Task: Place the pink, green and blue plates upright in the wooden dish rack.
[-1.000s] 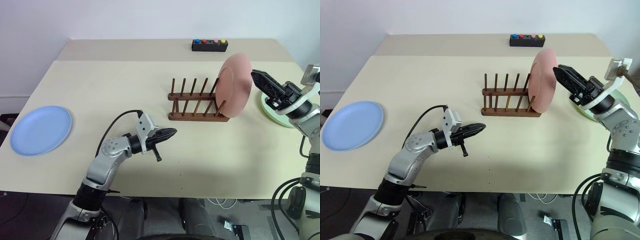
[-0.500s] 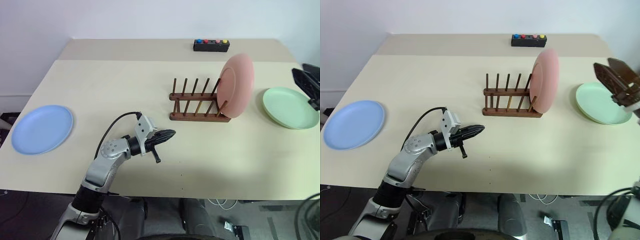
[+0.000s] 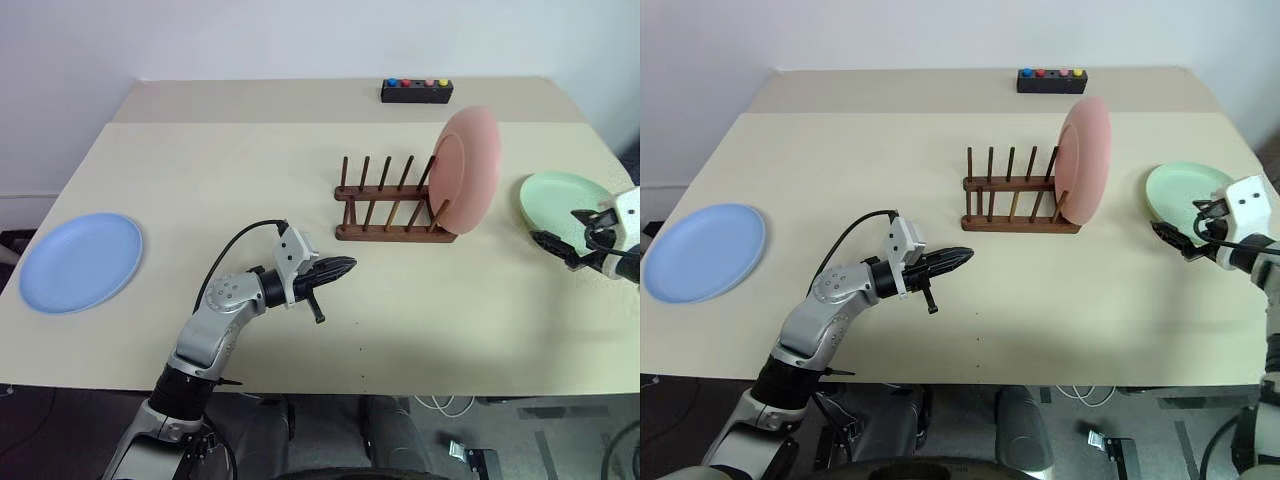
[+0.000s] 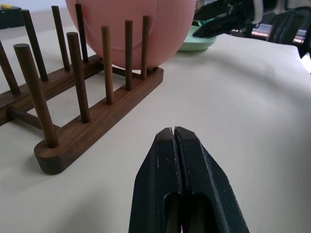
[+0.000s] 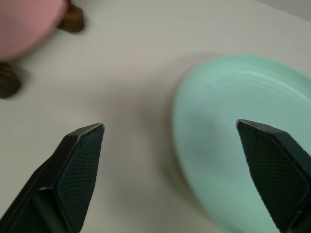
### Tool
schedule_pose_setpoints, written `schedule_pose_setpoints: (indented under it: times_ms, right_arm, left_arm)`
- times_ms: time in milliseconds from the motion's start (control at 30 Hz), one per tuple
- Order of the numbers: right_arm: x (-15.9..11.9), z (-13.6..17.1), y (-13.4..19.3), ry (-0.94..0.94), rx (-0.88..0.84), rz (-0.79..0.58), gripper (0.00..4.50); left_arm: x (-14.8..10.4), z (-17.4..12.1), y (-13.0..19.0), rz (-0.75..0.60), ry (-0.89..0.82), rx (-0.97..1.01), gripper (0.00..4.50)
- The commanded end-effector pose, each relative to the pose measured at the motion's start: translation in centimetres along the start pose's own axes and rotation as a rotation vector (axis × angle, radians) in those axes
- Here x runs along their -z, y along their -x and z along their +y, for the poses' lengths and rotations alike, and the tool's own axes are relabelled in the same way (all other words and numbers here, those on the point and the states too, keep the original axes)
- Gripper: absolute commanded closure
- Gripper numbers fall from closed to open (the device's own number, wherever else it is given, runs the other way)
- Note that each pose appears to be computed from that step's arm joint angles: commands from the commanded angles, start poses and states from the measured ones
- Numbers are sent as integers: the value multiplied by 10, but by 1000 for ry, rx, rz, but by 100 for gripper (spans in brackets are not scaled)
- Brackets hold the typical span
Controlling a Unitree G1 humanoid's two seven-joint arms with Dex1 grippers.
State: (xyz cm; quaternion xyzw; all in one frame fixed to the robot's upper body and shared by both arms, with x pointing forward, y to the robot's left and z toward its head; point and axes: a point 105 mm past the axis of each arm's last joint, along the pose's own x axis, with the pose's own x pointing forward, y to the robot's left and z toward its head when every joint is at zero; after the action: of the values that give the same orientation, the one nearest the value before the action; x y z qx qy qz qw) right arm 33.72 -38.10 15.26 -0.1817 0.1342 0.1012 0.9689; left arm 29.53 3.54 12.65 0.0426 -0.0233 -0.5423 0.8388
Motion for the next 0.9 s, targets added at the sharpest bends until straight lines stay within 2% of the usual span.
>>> schedule_pose_setpoints:
  times_ms: [33, 233, 267, 333, 567, 600, 733, 833, 900]
  right_arm:
    - [5, -4, -10, 72, 33, 35, 6]
    - [19, -2, -21, 69, 33, 87, 6]
    - [22, -3, -22, 75, 41, 101, 29]
    - [25, -3, -23, 85, 48, 111, 81]
    - [24, -3, -25, 94, 60, 90, 424]
    - [24, -3, -25, 97, 63, 87, 442]
    - [4, -16, -22, 114, 150, 2, 442]
    - [-30, -28, -16, 170, 228, -130, 442]
    - [-64, -33, -8, 191, 272, -262, 442]
  left_arm:
    - [-10, -2, 0, -29, -29, 8, 450]
    - [-8, -3, 2, -26, -25, -10, 450]
    - [-8, -3, 2, -26, -26, -12, 450]
    - [-8, -3, 3, -24, -27, -16, 450]
    - [-8, -2, 3, -23, -28, -14, 450]
    - [-8, -2, 3, -22, -29, -12, 450]
    - [-8, -2, 2, -21, -32, -8, 450]
    - [-8, -2, 3, -21, -32, -7, 450]
    - [-8, -2, 3, -19, -31, -7, 450]
